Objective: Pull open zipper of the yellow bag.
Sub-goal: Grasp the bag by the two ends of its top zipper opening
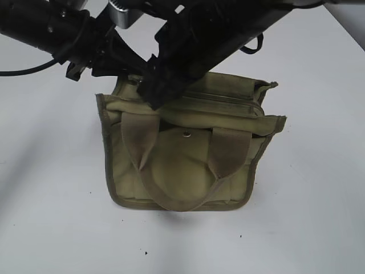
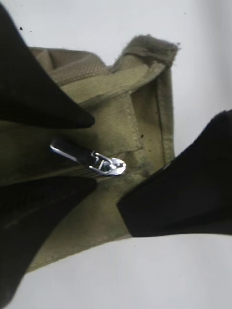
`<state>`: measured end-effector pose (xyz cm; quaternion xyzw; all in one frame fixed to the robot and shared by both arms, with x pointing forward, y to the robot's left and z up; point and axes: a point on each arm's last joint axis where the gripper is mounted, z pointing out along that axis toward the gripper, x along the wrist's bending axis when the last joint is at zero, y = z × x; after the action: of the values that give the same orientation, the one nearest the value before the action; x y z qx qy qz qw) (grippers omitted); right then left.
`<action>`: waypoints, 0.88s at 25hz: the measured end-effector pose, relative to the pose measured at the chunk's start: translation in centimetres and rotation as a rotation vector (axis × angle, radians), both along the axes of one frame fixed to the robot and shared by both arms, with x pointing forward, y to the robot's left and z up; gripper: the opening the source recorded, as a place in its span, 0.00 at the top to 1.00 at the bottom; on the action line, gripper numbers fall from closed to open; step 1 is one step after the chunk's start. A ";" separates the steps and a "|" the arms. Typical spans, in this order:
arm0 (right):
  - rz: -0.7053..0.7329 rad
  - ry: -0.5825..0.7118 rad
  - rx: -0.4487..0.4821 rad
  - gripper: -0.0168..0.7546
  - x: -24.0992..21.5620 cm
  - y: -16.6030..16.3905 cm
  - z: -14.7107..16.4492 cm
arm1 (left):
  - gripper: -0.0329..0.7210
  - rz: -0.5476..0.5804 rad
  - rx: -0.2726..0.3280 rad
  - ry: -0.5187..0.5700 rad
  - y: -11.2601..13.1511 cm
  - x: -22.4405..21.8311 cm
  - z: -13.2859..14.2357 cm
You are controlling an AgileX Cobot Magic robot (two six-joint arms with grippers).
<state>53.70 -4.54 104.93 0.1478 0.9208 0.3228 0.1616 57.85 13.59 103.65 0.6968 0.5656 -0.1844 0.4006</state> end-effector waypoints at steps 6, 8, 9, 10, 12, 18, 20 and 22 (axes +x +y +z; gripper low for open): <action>-0.017 0.001 -0.002 0.62 0.9 0.7 -1.7 | 0.92 -0.001 0.003 -0.001 0.0 0.0 0.0; -0.017 0.008 -0.008 0.62 1.1 0.8 -2.2 | 0.92 -0.004 0.009 0.000 0.0 0.0 -0.1; -0.017 0.012 -0.011 0.63 1.1 0.8 -2.4 | 0.92 -0.005 0.009 0.002 0.0 0.0 -0.2; -0.016 0.016 -0.017 0.65 1.2 0.9 -2.7 | 0.92 -0.005 0.009 0.004 0.0 0.0 -0.3; -0.010 0.020 -0.031 0.73 1.2 0.9 -3.0 | 0.92 -0.010 0.007 0.010 0.0 0.0 -0.3; 0.020 0.065 -0.078 0.98 0.8 0.7 -3.2 | 0.92 -0.021 -0.001 0.023 -0.1 -0.1 -0.3; 0.023 0.077 -0.086 0.97 0.8 0.6 -3.2 | 0.92 -0.027 -0.002 0.027 -0.1 -0.2 -0.3; -0.004 0.102 -0.098 0.97 0.8 0.0 -3.1 | 0.92 -0.033 -0.005 0.031 -0.2 -0.3 -0.3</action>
<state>54.54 -4.49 101.86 0.1578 0.9422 0.2690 0.1223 57.57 13.40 103.38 0.7020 0.5598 -0.2033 0.3905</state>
